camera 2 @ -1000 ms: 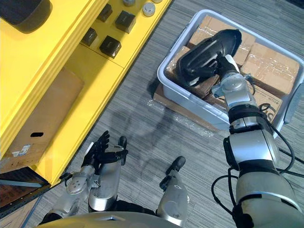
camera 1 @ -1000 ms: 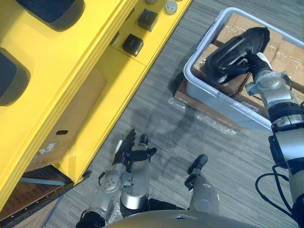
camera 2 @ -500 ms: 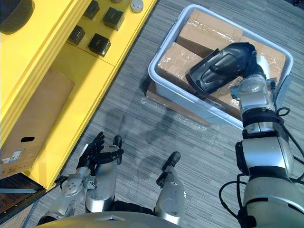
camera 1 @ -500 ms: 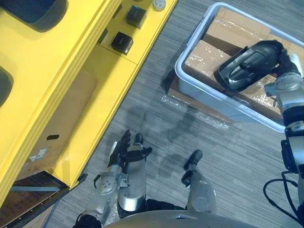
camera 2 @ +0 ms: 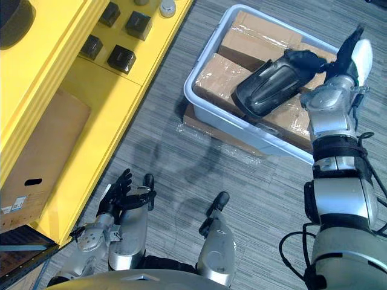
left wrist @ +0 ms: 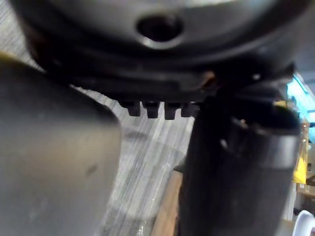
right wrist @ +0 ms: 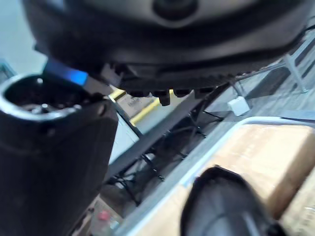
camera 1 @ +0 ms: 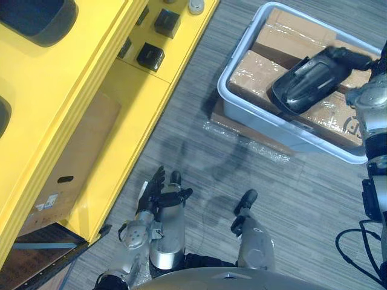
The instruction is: Walk over and take three plastic housings, then place them on the shelf
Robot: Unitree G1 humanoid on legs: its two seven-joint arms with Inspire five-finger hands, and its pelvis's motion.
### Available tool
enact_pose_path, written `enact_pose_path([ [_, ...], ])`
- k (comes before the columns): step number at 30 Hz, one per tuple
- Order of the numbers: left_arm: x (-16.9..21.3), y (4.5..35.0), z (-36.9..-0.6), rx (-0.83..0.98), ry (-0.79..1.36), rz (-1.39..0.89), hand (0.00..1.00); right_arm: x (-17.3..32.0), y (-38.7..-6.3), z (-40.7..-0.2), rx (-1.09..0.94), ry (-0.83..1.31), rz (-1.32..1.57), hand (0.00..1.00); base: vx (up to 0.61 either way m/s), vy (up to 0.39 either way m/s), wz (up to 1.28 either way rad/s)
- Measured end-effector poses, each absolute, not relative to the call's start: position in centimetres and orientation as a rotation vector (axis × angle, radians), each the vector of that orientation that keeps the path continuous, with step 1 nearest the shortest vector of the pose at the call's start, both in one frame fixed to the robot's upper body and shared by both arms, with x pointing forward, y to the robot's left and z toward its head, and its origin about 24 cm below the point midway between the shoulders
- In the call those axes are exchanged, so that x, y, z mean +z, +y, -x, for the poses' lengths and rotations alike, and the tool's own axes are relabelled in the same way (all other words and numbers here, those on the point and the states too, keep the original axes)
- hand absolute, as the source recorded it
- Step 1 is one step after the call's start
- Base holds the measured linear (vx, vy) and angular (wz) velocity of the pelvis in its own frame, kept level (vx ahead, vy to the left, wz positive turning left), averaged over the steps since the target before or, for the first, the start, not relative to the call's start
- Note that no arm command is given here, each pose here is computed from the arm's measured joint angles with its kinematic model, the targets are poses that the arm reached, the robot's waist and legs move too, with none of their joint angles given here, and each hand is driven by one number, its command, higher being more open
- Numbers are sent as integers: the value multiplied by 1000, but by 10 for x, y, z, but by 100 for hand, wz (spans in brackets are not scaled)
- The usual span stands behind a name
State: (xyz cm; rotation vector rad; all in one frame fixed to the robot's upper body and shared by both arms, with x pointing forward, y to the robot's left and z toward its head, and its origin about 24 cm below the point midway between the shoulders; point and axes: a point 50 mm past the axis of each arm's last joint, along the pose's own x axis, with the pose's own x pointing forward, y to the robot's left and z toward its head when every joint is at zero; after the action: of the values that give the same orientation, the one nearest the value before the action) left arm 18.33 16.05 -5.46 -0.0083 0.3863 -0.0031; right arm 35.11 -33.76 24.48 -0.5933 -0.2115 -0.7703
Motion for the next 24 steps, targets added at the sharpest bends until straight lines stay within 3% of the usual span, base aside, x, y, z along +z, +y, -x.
enact_pose_path([
  [4, -43, 159, -183, -4, 333, 23, 100, 202, -323, -338, -723, -214, 305, 100, 35, 13, -9],
  [9, -34, 157, -187, -14, 292, 15, 100, 97, -303, -313, -674, 59, 6, 100, 43, 9, -17],
  [13, -32, 155, -191, -32, 282, -8, 100, 54, -290, -298, -625, 204, -127, 100, 46, 16, -24],
  [24, -33, 148, -194, -83, 308, -13, 100, 75, -285, -333, -541, 163, -226, 100, -20, 15, 0],
])
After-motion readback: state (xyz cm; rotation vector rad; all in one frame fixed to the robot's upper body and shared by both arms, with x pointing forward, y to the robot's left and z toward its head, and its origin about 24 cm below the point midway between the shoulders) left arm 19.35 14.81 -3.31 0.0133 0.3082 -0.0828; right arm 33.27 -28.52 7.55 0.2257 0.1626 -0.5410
